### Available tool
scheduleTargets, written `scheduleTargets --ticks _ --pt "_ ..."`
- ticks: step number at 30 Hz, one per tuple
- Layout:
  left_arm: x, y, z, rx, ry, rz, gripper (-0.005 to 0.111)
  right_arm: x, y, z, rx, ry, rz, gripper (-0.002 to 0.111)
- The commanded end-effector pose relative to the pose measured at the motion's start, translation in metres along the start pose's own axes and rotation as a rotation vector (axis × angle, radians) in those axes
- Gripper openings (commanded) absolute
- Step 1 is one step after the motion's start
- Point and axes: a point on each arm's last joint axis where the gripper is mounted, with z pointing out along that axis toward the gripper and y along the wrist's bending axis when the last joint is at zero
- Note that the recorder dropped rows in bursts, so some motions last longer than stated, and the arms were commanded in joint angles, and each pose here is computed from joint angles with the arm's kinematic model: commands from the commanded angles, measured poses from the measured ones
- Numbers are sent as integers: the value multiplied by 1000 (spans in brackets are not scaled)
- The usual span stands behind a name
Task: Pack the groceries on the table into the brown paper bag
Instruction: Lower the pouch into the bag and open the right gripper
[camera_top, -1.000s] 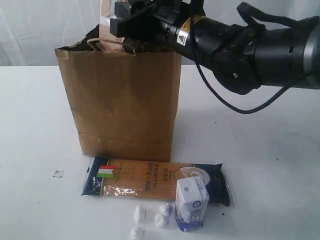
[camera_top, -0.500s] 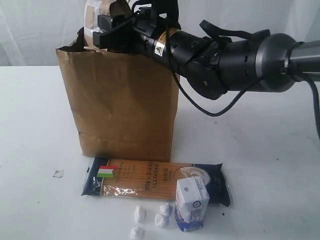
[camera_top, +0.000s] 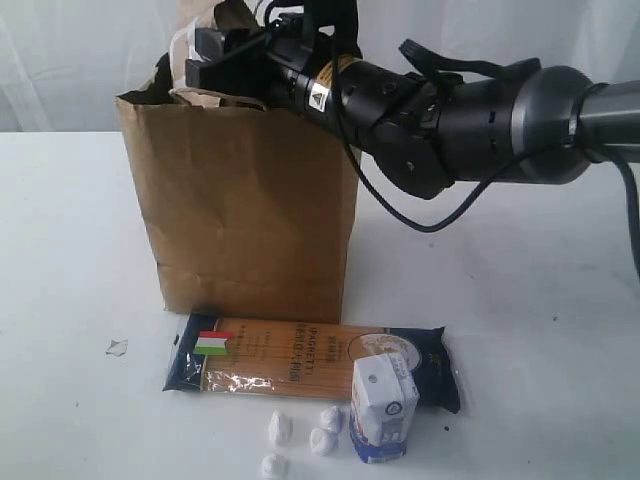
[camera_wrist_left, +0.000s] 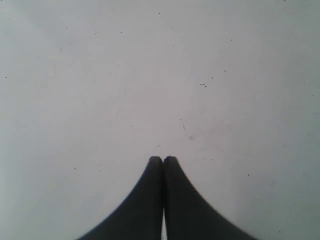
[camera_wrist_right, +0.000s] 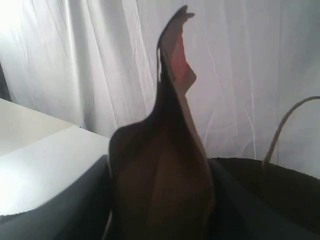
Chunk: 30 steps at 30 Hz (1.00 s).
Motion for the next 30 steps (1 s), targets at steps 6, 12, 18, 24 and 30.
scheduleTargets --ticks 6,12,18,24,30 --pt "1 -1 0 10 2 1 0 -9 2 0 -17 -52 8 49" --pt "1 -1 0 10 2 1 0 -9 2 0 -17 -52 10 70" --pt "1 -1 0 10 2 1 0 -9 2 0 -17 -52 10 82" --pt "1 -1 0 10 2 1 0 -9 2 0 -17 -52 10 82" --pt "1 -1 0 10 2 1 0 -9 2 0 -17 -52 13 82"
